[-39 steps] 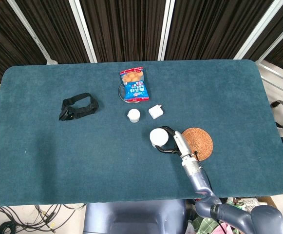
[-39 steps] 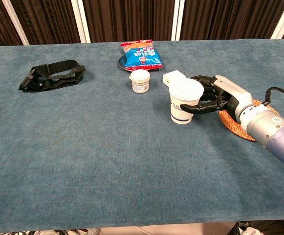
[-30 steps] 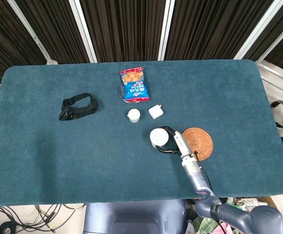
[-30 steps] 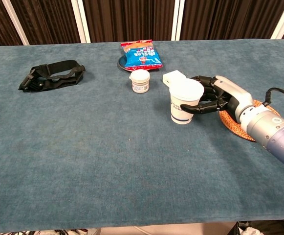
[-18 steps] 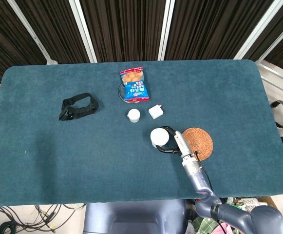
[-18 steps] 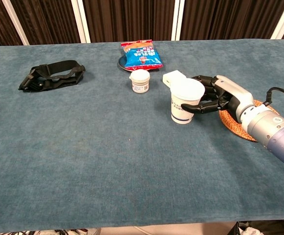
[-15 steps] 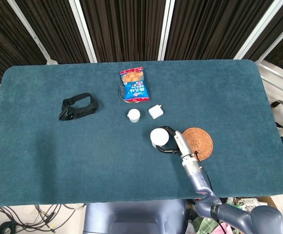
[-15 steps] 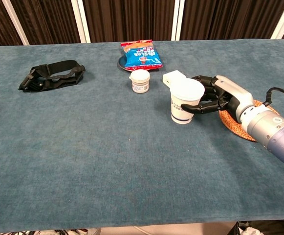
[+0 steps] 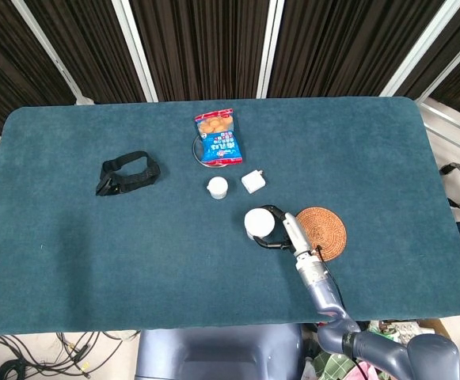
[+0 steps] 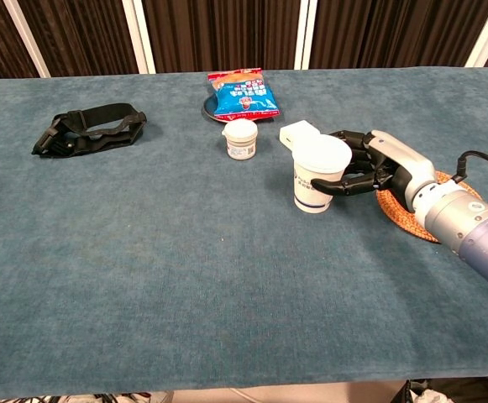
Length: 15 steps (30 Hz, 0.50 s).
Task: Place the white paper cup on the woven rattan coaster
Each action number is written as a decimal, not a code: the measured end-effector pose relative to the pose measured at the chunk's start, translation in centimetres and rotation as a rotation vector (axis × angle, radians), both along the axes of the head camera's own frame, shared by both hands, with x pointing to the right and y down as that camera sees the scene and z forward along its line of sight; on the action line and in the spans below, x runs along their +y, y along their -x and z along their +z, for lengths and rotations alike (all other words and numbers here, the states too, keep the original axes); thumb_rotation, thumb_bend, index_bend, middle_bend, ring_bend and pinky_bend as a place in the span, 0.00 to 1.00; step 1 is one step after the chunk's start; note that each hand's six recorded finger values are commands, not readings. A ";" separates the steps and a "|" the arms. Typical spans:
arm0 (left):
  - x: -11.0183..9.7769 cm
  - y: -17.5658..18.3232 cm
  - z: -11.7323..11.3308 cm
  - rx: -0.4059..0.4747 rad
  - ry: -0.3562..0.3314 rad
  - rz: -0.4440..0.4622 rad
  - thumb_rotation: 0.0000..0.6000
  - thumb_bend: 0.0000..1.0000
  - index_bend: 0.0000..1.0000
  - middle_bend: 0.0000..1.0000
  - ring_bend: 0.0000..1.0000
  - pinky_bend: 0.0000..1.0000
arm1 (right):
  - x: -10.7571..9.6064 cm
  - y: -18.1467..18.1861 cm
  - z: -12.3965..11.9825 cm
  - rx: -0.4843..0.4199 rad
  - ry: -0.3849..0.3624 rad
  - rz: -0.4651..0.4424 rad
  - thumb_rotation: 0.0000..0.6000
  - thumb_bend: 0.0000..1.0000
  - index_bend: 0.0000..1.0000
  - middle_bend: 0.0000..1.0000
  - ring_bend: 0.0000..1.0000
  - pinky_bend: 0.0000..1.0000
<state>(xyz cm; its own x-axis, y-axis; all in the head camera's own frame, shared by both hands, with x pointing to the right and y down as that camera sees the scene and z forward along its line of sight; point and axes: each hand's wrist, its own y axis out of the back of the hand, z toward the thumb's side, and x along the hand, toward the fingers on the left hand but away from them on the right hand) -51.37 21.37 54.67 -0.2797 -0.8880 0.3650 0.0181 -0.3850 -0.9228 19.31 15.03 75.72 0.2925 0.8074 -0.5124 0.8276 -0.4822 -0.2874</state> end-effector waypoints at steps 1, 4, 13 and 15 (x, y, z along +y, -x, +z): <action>0.0 0.0 0.0 0.000 0.000 0.000 1.00 0.26 0.00 0.03 0.00 0.00 | 0.0 0.0 0.0 0.000 -0.001 0.000 1.00 0.19 0.34 0.33 0.33 0.21; 0.0 0.0 0.0 0.000 0.002 0.000 1.00 0.26 0.00 0.03 0.00 0.00 | -0.1 0.0 -0.1 -0.001 -0.003 0.000 1.00 0.19 0.34 0.33 0.33 0.21; 0.1 0.0 0.0 0.001 0.002 -0.001 1.00 0.26 0.00 0.03 0.00 0.00 | -0.8 0.3 -0.7 -0.014 -0.022 0.005 1.00 0.19 0.34 0.34 0.34 0.21; 0.1 0.0 0.0 0.002 0.002 -0.001 1.00 0.26 0.00 0.03 0.00 0.00 | -0.9 0.4 -0.9 -0.015 -0.027 0.003 1.00 0.19 0.34 0.34 0.34 0.21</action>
